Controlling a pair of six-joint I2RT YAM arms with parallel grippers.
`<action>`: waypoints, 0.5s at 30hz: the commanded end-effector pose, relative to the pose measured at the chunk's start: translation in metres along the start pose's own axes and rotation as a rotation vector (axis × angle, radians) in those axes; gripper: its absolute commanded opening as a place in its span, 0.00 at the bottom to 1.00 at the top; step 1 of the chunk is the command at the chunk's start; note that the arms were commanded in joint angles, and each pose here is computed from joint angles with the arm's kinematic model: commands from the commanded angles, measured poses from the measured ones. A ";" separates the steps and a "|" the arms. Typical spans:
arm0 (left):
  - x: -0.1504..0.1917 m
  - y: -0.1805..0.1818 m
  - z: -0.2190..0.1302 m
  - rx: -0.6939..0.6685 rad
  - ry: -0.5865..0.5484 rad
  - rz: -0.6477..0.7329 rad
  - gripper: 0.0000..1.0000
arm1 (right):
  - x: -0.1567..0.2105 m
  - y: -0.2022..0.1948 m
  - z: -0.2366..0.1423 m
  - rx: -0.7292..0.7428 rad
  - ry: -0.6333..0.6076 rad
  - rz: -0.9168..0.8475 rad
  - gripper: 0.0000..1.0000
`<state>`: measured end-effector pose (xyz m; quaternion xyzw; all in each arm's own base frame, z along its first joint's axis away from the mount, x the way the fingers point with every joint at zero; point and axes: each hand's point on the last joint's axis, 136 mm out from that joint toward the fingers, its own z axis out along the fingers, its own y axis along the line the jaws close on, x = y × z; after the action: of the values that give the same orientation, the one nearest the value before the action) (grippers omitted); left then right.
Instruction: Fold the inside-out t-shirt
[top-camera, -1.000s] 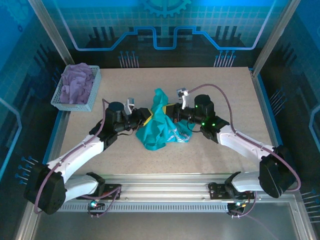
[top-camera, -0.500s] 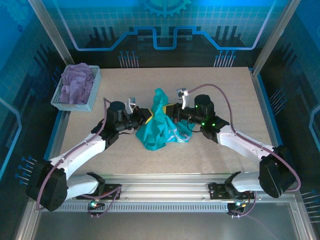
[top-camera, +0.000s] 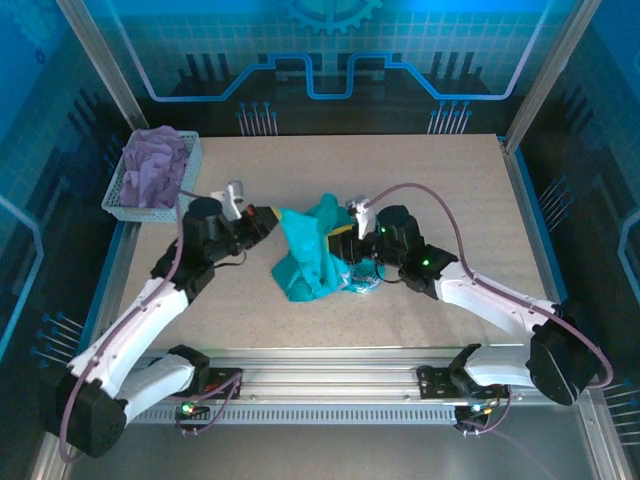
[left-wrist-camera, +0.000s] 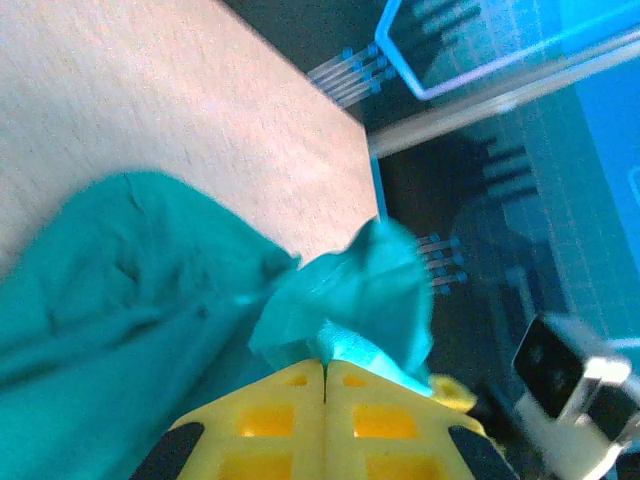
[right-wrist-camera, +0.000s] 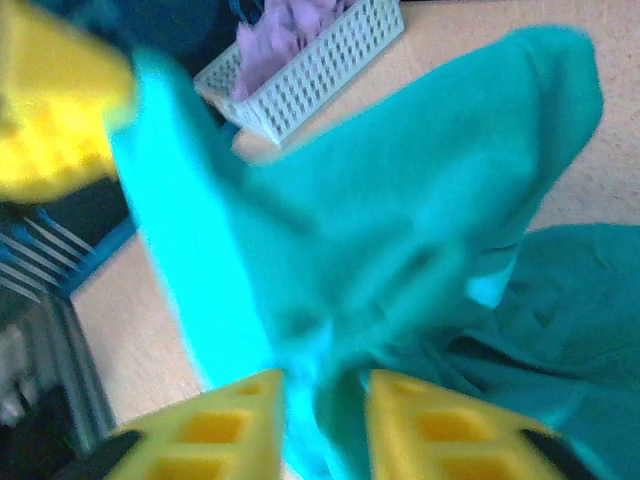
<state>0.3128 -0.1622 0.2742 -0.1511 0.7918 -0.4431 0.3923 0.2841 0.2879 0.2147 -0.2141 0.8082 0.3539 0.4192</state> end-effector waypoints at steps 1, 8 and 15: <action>-0.031 0.000 -0.037 -0.125 -0.116 0.212 0.00 | 0.005 -0.037 -0.023 0.180 0.049 -0.063 0.39; -0.047 -0.006 -0.059 -0.213 -0.156 0.320 0.00 | 0.025 -0.145 -0.004 0.488 0.328 0.116 0.48; -0.048 -0.008 -0.061 -0.210 -0.157 0.320 0.00 | 0.059 -0.184 0.060 0.559 0.609 0.019 0.61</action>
<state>0.2975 -0.1097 0.3163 -0.1043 0.8135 -0.2973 0.4887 0.4099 0.2146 0.0983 -0.1410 0.9480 0.1032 0.2661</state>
